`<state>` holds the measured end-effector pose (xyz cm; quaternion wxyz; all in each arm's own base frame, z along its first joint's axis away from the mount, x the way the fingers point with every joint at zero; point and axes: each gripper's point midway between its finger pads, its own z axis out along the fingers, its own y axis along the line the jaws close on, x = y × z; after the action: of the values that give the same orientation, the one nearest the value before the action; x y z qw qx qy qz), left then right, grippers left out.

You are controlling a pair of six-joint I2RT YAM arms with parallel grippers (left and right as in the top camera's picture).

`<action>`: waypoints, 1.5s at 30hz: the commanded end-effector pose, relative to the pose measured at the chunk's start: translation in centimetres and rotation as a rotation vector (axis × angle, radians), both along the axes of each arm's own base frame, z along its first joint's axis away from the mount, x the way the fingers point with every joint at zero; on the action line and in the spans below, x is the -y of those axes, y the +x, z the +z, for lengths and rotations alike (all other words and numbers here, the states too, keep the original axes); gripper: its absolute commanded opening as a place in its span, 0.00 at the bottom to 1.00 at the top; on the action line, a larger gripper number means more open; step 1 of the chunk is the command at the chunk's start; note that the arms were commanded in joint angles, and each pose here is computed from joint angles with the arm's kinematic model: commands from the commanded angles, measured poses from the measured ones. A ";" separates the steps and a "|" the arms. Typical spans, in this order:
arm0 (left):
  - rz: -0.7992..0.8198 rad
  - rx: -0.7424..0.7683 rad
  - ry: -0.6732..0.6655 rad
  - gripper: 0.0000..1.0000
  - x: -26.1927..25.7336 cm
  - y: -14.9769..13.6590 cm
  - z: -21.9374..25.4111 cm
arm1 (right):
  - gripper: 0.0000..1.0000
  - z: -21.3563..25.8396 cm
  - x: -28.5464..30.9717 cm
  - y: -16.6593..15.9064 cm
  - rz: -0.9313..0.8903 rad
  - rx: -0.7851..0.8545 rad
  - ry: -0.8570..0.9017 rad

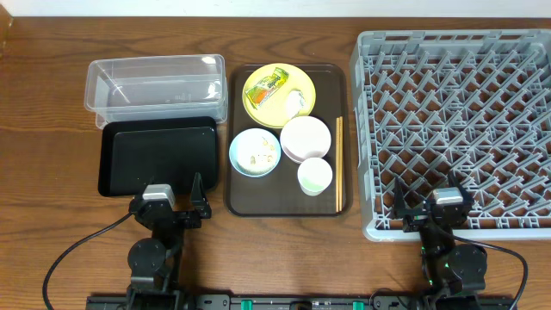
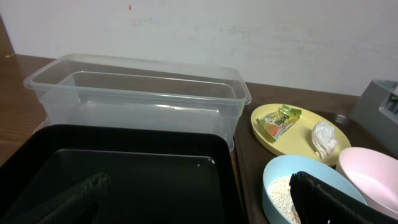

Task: Sort waste into correct bins and load items into the dishwasher rack

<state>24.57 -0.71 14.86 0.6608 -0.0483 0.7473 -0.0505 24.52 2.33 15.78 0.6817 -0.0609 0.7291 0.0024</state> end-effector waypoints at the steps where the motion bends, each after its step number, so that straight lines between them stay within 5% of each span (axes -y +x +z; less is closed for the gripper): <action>1: 0.033 -0.053 0.018 0.94 -0.6 -0.2 -1.6 | 0.99 -0.2 -0.4 0.0 0.020 -0.006 -0.013; 20: 0.033 -0.053 0.017 0.94 -0.6 -0.2 -1.6 | 0.99 0.0 0.2 0.0 -0.017 -0.001 0.034; 29: 0.026 -0.057 -0.144 0.94 -0.1 -0.2 -1.5 | 0.99 0.3 0.2 0.0 -0.024 -0.008 0.150; 45: -0.062 -0.343 -0.151 0.94 2.0 0.7 1.6 | 0.99 3.5 0.8 0.3 -0.074 -0.198 0.104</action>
<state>24.61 -1.64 14.45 0.5258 -0.0925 0.8404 -0.0931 24.50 1.79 17.87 0.6147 -0.0062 0.7882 0.0286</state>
